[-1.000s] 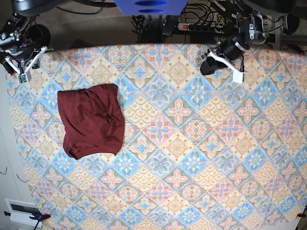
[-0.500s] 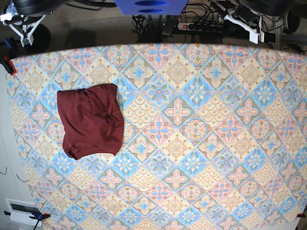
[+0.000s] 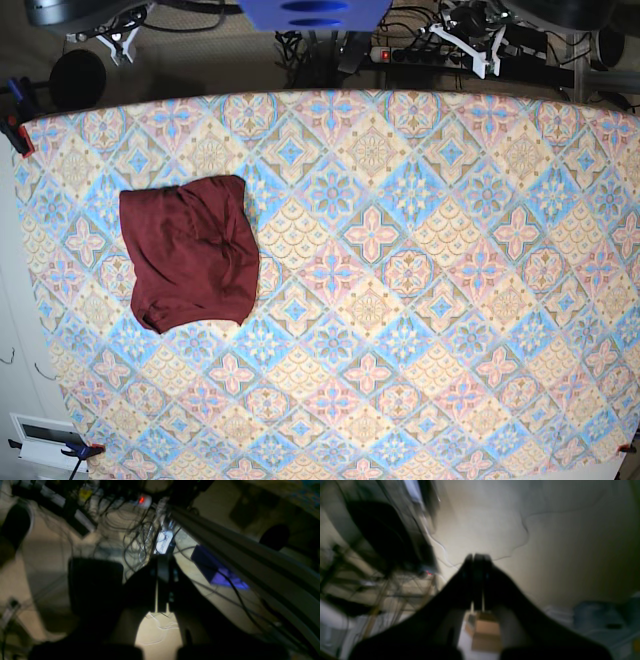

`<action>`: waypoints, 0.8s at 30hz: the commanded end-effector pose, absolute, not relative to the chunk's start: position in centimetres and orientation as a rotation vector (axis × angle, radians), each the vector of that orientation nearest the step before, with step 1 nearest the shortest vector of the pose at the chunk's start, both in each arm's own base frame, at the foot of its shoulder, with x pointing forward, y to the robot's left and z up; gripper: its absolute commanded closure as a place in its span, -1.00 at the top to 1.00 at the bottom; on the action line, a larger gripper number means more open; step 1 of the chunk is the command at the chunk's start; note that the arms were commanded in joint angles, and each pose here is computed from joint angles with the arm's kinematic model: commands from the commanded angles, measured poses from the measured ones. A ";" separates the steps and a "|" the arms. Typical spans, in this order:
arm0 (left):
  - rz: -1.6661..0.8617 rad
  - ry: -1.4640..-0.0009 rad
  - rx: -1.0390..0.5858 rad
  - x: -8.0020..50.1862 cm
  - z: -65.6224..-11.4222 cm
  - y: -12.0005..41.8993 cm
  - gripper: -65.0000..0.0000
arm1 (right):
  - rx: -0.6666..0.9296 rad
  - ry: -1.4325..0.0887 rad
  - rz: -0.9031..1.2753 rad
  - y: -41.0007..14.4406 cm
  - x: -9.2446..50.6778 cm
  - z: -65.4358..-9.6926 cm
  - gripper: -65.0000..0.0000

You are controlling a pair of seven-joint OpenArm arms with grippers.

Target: Layout the t-shirt on the table in an organized manner, then fold the t-shirt properly

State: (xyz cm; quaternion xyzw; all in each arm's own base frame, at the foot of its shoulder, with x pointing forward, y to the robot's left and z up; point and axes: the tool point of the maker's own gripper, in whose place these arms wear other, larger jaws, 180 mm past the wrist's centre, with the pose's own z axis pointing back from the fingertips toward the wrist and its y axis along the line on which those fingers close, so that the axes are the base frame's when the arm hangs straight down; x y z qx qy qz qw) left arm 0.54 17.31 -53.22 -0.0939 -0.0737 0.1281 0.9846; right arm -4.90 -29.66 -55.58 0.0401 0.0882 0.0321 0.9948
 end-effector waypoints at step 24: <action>0.075 -0.182 -0.141 -1.5 -65.4 14.1 -1.00 | 0.392 -0.021 -0.137 -18.9 -3.2 -62.9 -1.00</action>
